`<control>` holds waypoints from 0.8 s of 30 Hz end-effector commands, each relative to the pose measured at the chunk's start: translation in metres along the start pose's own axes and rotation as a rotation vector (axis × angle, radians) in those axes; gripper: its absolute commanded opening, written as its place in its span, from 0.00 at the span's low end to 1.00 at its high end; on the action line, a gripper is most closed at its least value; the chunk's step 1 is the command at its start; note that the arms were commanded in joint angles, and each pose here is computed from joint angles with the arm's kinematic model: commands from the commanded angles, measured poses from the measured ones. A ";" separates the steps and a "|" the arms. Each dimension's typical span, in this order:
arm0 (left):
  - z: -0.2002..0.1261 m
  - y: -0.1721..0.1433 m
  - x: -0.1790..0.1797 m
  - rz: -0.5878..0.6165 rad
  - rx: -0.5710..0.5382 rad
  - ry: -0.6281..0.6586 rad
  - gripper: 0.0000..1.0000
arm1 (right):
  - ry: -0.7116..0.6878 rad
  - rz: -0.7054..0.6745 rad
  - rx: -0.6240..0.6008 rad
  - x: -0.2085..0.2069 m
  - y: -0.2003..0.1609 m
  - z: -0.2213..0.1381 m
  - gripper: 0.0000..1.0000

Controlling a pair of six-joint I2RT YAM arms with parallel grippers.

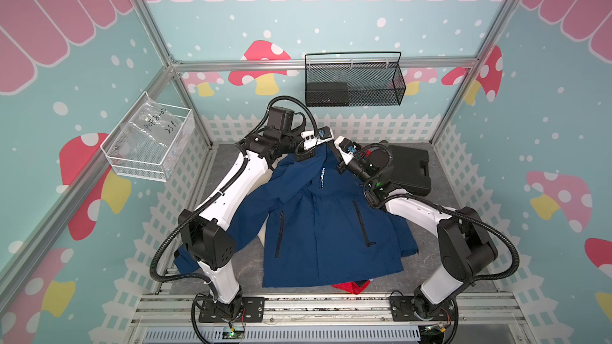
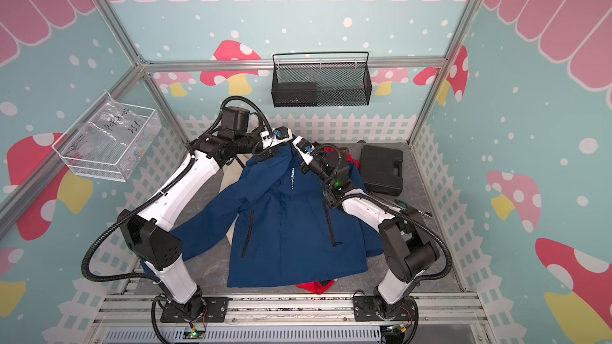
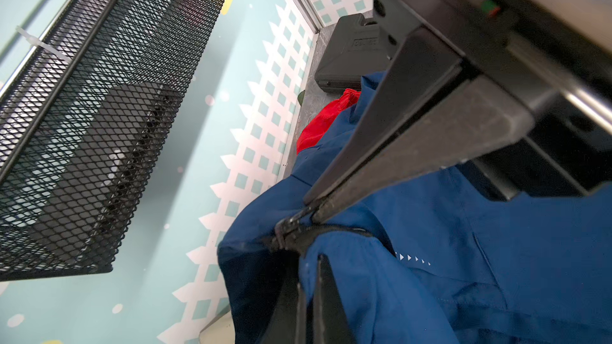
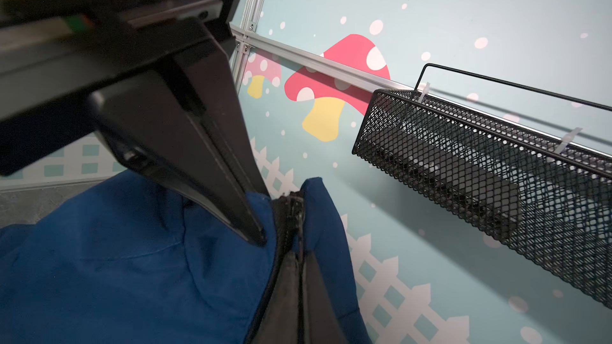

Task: Unzip the jacket
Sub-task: Unzip the zipper on the jacket.

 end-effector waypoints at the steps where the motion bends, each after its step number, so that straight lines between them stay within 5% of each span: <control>1: 0.000 0.010 0.012 -0.033 -0.034 0.021 0.00 | -0.066 -0.064 0.005 -0.009 0.003 -0.003 0.00; 8: -0.017 0.030 0.049 -0.122 -0.153 0.051 0.00 | -0.140 -0.116 0.101 -0.013 -0.021 0.001 0.00; 24: -0.053 0.045 0.047 -0.184 -0.281 -0.054 0.00 | -0.171 -0.101 0.309 -0.006 -0.054 0.033 0.00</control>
Point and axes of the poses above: each gripper's point midway between its finger pads, its own z axis out along the fingers, its own x axis along the line the jaws close on, y = z × x, the point moved 4 cm from there along -z, back along the fingers, and after that the axes turned 3 degrees about -z, right-handed, at the moved point
